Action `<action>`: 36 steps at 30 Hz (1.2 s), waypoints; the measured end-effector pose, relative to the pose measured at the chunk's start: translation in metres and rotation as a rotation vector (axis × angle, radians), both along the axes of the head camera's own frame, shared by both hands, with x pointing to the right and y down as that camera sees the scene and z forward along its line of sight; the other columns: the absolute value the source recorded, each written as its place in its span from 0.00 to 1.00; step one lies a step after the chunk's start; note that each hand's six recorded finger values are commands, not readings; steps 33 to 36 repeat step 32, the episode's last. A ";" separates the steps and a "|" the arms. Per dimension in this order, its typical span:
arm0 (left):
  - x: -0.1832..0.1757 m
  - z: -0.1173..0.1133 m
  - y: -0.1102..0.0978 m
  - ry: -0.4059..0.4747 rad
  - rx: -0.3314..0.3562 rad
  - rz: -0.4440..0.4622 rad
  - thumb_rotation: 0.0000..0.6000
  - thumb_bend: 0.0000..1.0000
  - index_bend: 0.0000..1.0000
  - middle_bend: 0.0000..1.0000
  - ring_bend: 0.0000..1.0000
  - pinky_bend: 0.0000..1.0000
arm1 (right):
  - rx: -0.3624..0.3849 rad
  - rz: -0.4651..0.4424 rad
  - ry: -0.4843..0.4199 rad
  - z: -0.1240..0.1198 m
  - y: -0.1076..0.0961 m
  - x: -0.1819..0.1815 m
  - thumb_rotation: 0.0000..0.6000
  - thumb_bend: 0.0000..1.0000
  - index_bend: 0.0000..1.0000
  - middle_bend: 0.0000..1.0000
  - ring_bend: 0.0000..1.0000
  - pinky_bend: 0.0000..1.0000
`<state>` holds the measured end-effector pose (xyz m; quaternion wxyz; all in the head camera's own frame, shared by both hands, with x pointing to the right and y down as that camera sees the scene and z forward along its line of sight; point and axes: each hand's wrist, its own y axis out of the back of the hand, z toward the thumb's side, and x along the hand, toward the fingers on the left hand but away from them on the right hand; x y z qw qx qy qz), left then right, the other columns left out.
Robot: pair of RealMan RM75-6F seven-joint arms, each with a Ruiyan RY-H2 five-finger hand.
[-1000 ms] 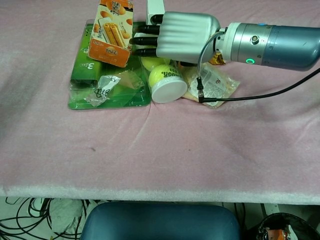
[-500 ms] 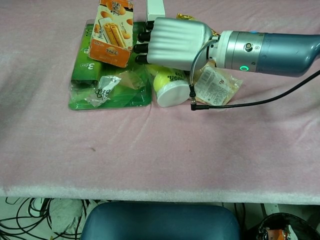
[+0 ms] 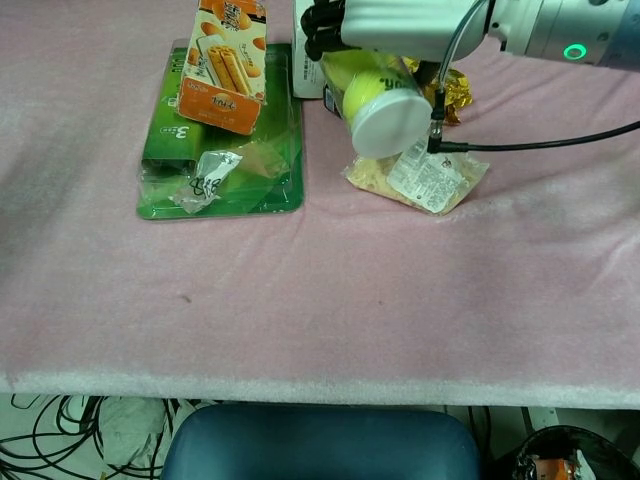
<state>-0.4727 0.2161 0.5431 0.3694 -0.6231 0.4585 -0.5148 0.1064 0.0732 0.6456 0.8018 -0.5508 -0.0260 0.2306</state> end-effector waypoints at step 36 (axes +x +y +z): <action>0.005 0.000 0.003 -0.001 0.005 0.024 1.00 0.00 0.00 0.00 0.00 0.00 | -0.458 0.761 -0.622 -0.113 0.097 0.137 1.00 0.36 0.93 0.72 0.61 0.44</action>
